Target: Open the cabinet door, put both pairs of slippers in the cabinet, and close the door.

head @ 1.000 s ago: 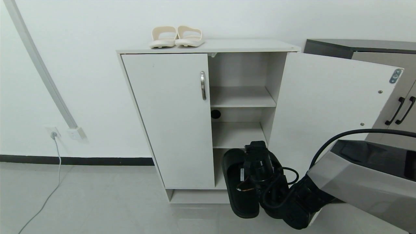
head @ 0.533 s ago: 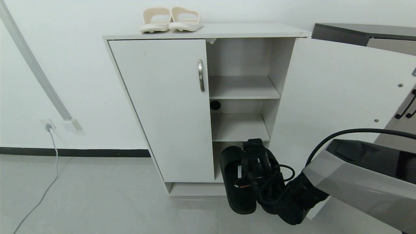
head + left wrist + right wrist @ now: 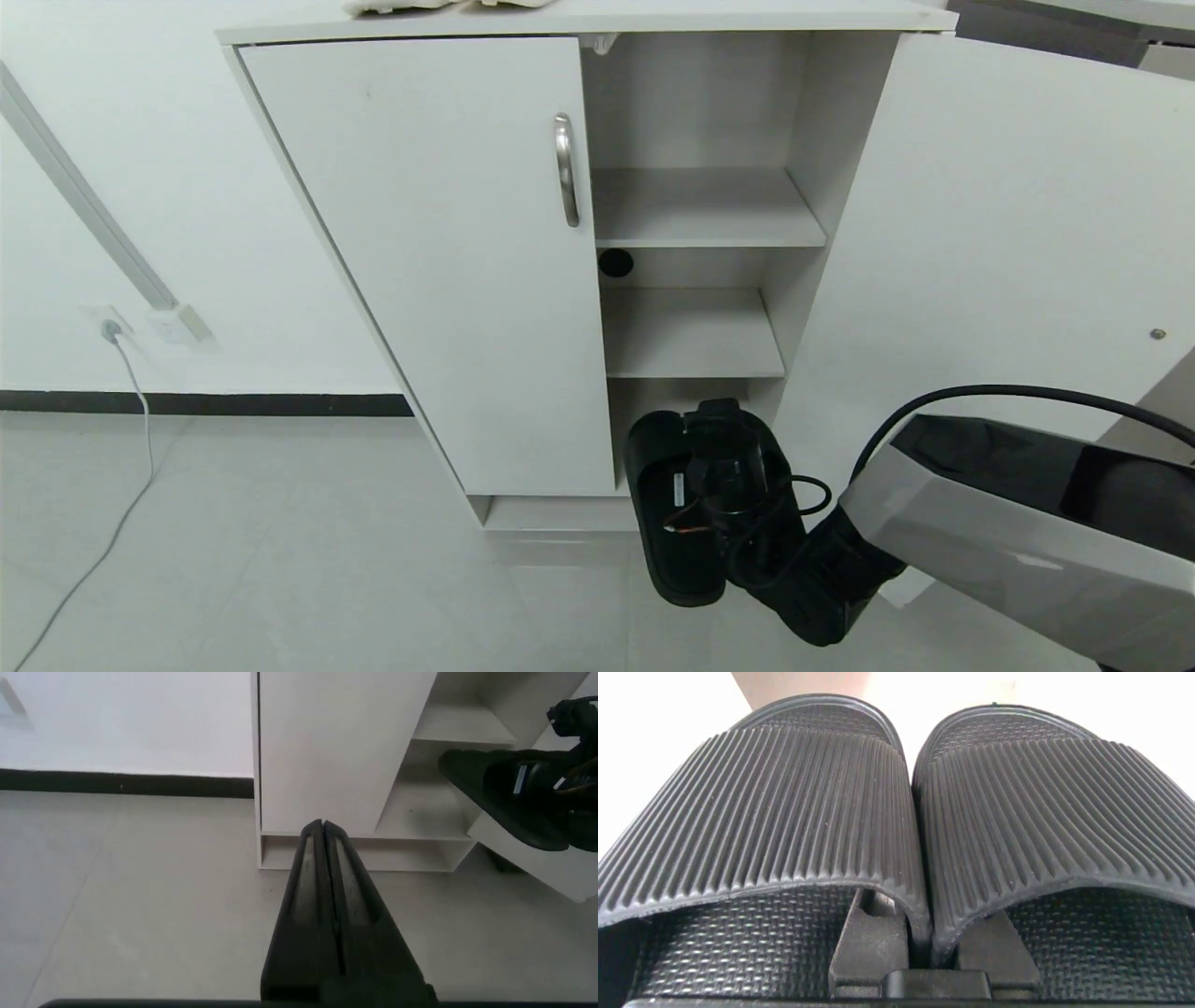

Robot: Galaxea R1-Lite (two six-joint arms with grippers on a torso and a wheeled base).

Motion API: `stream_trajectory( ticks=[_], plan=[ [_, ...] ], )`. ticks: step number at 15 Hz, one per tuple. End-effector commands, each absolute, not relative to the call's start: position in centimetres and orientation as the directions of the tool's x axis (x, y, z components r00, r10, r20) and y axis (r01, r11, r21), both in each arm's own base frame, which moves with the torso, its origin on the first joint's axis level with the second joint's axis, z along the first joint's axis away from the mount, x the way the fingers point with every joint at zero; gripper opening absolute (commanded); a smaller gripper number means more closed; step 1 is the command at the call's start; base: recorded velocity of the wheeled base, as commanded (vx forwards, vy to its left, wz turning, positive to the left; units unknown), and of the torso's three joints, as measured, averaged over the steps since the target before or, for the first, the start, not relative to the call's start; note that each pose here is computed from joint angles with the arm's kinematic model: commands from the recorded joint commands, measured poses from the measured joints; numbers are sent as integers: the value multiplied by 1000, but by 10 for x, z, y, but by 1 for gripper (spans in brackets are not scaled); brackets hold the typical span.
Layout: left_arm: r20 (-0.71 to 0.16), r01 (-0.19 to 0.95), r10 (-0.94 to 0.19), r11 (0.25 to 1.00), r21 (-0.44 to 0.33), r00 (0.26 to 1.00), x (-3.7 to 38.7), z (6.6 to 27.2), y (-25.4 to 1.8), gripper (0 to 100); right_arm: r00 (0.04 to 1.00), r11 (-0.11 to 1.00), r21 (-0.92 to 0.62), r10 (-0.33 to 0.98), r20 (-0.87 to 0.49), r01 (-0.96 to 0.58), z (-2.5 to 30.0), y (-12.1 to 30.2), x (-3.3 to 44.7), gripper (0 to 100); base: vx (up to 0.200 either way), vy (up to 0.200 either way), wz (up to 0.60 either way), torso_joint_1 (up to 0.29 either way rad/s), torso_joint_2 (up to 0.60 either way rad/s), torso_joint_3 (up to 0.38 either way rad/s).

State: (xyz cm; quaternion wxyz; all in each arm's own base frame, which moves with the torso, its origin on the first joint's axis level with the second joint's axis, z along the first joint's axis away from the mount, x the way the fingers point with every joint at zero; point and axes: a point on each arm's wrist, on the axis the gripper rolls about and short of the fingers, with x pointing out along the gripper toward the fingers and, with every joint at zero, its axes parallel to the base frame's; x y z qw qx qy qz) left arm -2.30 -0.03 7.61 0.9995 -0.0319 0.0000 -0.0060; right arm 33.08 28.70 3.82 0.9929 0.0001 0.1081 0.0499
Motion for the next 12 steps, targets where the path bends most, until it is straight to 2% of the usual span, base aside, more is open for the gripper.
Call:
stream_trajectory(
  ticks=[1,4,6,9,12],
  plan=[
    [-2,11,-11,998,-64,1000,-23,76,0,0,970,995,2,98,-222,-100,34,288,331,0,0,0,0,2,2,-198],
    [2,11,-11,998,-64,1000,-23,76,0,0,974,995,10,95,-204,-95,37,288,331,0,0,0,0,5,6,-193],
    [2,11,-11,998,-64,1000,-23,76,0,0,991,996,-16,81,-105,-83,47,285,329,0,0,0,0,7,2,-149],
    [2,11,-11,998,-64,1000,-23,76,0,0,997,998,-54,47,65,-44,44,278,336,0,0,0,0,1,-1,-20],
    [2,11,-11,998,-64,1000,-23,76,0,0,995,998,-42,45,84,-41,47,277,336,0,0,0,0,0,0,0]
  ],
)
